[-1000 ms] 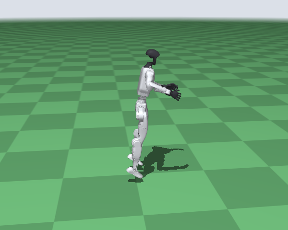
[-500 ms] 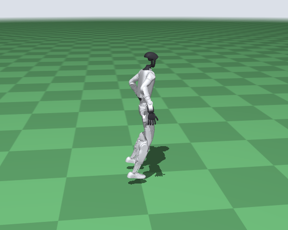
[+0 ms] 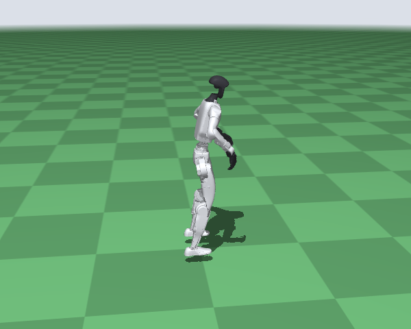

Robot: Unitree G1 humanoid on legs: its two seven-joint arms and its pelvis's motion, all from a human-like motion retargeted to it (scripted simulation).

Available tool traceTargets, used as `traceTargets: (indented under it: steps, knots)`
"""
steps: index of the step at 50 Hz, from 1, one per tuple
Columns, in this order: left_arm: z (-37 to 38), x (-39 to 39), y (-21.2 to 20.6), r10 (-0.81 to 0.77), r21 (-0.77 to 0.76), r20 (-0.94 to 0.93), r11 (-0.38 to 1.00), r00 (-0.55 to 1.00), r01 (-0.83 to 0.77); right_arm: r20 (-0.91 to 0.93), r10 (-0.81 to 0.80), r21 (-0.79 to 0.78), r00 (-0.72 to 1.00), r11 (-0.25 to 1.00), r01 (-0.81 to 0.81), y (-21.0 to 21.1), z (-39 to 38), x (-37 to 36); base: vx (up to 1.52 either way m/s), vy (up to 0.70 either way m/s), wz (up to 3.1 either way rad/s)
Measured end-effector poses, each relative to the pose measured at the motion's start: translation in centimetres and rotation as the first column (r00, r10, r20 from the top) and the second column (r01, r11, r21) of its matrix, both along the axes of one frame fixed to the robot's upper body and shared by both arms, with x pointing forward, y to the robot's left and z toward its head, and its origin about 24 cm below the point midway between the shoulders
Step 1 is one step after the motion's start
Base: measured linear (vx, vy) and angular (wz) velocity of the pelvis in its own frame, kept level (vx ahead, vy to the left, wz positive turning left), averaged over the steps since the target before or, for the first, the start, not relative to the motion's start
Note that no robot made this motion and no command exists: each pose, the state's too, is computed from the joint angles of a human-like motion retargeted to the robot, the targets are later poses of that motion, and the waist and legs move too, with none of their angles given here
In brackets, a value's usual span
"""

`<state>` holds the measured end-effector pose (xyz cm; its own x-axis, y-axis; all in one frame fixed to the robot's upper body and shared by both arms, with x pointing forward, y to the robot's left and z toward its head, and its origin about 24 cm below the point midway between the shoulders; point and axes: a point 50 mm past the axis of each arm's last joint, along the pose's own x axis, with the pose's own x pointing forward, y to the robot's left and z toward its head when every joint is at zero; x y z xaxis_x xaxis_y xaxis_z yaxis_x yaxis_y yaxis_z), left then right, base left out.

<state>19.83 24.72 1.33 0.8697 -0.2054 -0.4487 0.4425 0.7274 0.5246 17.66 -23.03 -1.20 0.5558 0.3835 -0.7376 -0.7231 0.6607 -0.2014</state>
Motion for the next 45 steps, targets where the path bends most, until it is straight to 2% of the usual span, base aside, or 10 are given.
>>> traceTargets:
  steps: [2,5,11,17,21,23,28,34,40,45]
  knots:
    - [-0.8,-1.7,-0.2,0.038,-0.082,-0.113,0.995,0.993,-0.048,-0.102,-0.042,0.057,0.994,0.997,0.048,-0.2,-0.4,-2.2,-0.03,0.02,-0.02]
    - [-3.1,-5.0,-1.2,0.176,-0.219,-0.267,0.946,0.947,-0.238,-0.199,-0.186,0.131,0.962,0.968,0.214,0.1,-1.6,-5.3,0.01,0.02,-0.3]
    - [-5.5,-8.5,-2.7,0.439,-0.297,-0.385,0.774,0.812,-0.56,-0.206,-0.469,0.152,0.859,0.852,0.502,1.5,-3.2,-7.5,0.04,-0.01,-0.31]
    - [-6.9,-9.6,-4.2,0.485,-0.369,-0.518,0.617,0.704,-0.696,-0.351,-0.554,0.217,0.755,0.736,0.641,3.2,-4.5,-8.7,0.0,0.0,0.0]
    - [-7.3,-9.7,-4.0,0.462,-0.343,-0.541,0.641,0.702,-0.686,-0.468,-0.598,0.201,0.651,0.645,0.737,3.2,-5.4,-10.5,0.0,0.0,0.0]
    - [-7.4,-9.2,-3.5,0.454,-0.301,-0.516,0.698,0.726,-0.65,-0.472,-0.613,0.162,0.633,0.646,0.746,2.9,-5.8,-10.7,0.0,0.0,0.0]
    - [-7.7,-7.7,-3.3,0.416,-0.25,-0.465,0.785,0.782,-0.567,-0.361,-0.568,0.103,0.739,0.764,0.637,2.2,-6.1,-8.9,0.0,0.0,0.0]
    - [-7.0,-8.4,-4.1,0.369,-0.422,-0.498,0.687,0.785,-0.591,-0.396,-0.498,0.218,0.772,0.765,0.606,2.6,-5.1,-9.0,0.07,0.0,-0.06]
    - [-6.3,-11.3,-5.7,0.228,-0.575,-0.586,0.56,0.778,-0.597,-0.479,-0.351,0.341,0.804,0.77,0.539,2.2,-3.2,-11.2,0.14,0.08,0.27]
    - [-7.3,-11.2,-5.3,0.147,-0.531,-0.574,0.682,0.806,-0.502,-0.511,-0.272,0.304,0.815,0.83,0.467,1.9,-4.0,-11.4,0.02,-0.11,-0.05]
